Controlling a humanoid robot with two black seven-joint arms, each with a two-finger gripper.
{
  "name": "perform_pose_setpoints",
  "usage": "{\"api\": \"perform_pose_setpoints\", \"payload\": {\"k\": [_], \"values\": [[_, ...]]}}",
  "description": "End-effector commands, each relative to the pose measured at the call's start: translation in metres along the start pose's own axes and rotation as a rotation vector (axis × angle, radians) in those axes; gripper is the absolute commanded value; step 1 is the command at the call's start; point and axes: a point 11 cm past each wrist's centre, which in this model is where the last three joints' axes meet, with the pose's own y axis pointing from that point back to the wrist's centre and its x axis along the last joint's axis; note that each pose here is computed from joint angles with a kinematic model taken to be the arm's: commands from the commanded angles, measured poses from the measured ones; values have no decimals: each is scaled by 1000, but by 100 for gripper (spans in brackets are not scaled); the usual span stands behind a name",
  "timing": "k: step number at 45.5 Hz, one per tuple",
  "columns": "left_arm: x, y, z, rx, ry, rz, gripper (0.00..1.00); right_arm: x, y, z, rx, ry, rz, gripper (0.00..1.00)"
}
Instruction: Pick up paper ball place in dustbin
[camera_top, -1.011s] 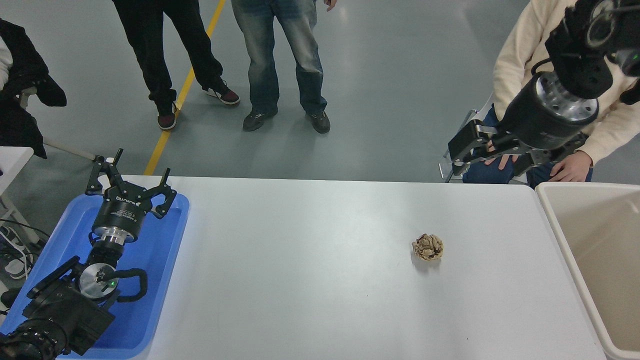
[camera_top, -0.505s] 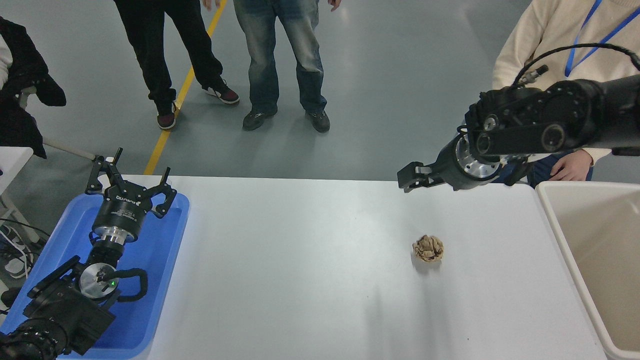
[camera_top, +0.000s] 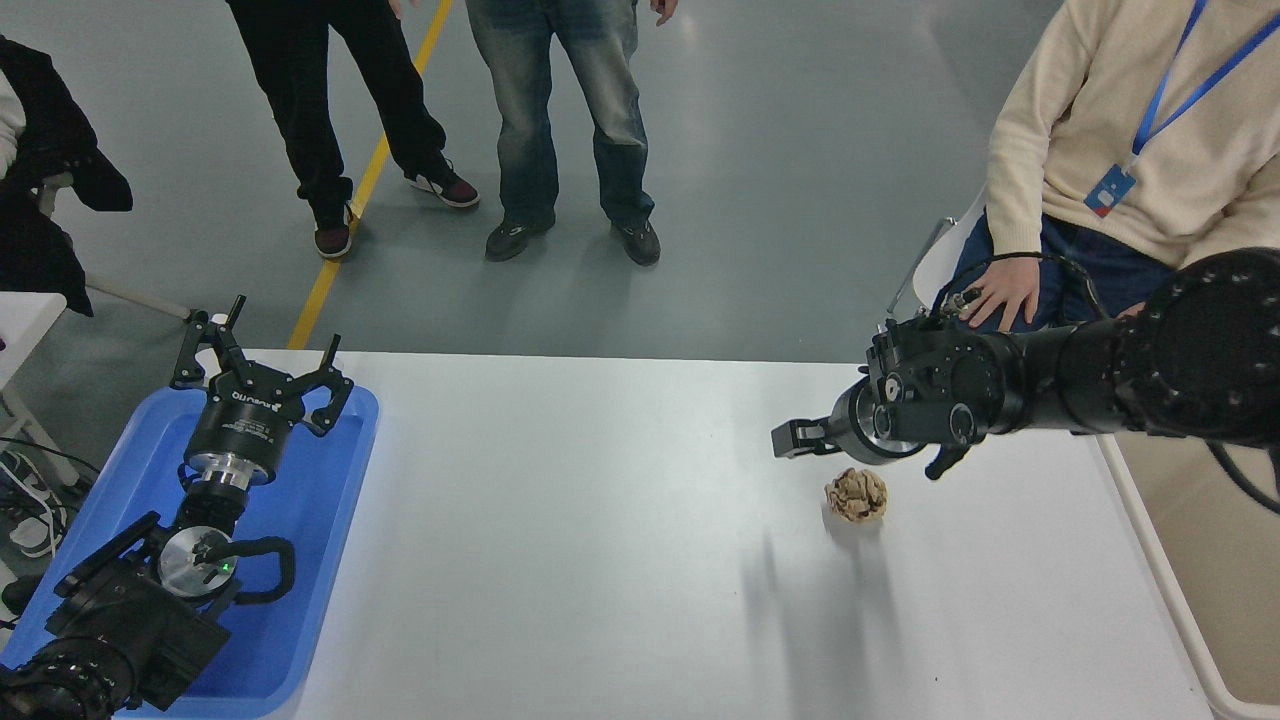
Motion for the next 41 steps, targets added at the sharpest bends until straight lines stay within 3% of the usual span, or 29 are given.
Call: {"api": "perform_pose_setpoints", "payload": {"k": [1,9,20,41], "values": [[0,0,0,0,0,0,100,-15,-20,8,-17,-25,70,97],[0,0,0,0,0,0,100,-15,-26,16,-37,-11,96,91],[0,-1,0,-1,0,0,100,-37,-35,20,-41,-21,55,91],[0,0,0,-2,0,2,100,-41,-41,25,-52,-33,64,91]]}}
